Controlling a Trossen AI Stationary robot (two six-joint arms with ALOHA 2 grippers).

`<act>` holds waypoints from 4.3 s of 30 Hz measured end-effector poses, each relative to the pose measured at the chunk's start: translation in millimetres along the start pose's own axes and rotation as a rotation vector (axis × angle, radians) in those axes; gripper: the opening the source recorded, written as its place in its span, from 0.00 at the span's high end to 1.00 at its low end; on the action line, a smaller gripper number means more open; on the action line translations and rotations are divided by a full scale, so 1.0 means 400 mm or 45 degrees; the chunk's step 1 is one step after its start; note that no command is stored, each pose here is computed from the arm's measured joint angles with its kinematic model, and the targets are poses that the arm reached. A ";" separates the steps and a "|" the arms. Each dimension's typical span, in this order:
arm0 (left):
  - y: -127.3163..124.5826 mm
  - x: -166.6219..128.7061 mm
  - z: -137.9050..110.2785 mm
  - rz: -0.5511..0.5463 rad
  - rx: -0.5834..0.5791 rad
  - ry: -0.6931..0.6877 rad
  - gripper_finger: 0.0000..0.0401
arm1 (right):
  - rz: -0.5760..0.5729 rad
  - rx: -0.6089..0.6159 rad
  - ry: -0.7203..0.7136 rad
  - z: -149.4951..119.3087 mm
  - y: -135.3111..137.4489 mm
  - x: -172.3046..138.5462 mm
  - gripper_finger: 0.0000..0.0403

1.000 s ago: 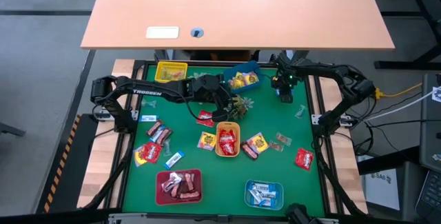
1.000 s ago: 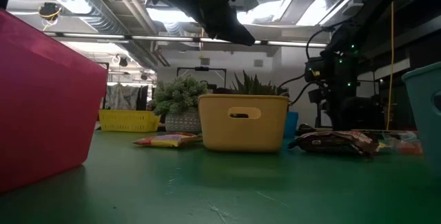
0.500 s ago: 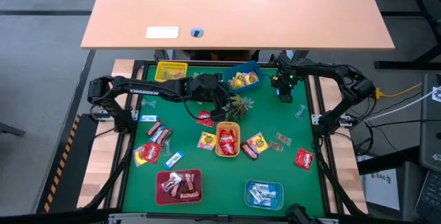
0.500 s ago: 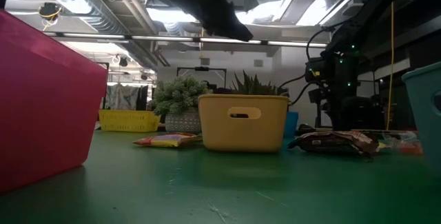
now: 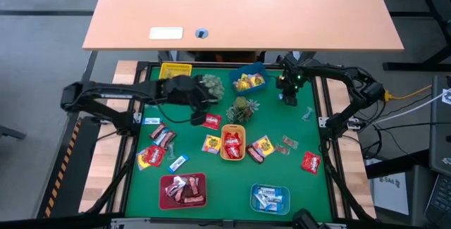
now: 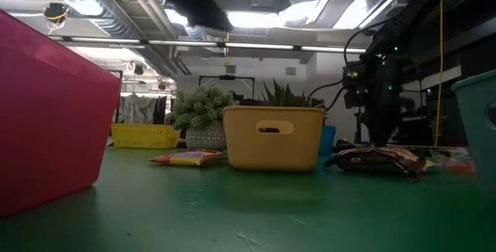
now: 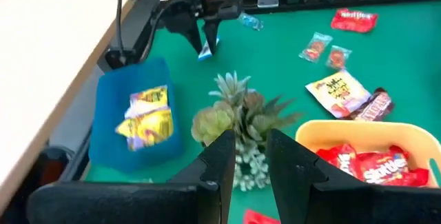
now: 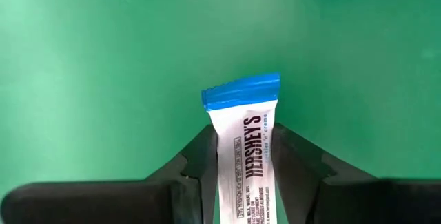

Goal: Sort candy
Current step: Put the blue chocolate bar into the light blue bin, then put the red candy into the light orange bin

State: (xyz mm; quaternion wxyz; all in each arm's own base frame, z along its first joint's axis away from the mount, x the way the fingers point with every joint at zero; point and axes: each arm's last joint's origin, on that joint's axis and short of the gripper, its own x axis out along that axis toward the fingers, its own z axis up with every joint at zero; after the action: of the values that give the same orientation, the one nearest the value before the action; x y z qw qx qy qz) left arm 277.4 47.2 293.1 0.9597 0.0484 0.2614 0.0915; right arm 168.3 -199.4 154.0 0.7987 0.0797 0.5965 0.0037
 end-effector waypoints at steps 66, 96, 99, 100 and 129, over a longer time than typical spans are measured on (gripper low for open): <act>-0.145 -0.046 -0.202 -0.233 -0.090 -0.211 0.82 | 0.442 -0.101 0.024 0.139 1.043 -0.058 0.68; -0.145 -0.045 -0.202 -0.232 -0.088 -0.209 0.82 | -0.122 0.023 0.690 -0.015 0.907 0.007 0.41; -0.145 -0.045 -0.202 -0.233 -0.088 -0.209 0.82 | -0.148 0.017 0.772 -0.045 0.885 0.032 0.41; -0.145 -0.045 -0.202 -0.232 -0.088 -0.209 0.82 | -0.156 0.015 0.788 -0.053 0.878 0.040 0.41; -0.141 -0.045 -0.203 -0.156 -0.093 -0.208 0.82 | -0.085 -0.041 0.807 -0.130 0.822 0.135 0.73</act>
State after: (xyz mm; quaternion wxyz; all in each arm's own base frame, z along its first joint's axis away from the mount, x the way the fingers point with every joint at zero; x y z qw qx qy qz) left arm 229.4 -7.7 224.4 0.9827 0.0045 0.1811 0.0377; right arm 163.6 137.1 131.4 0.5738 0.0424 0.8178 0.0118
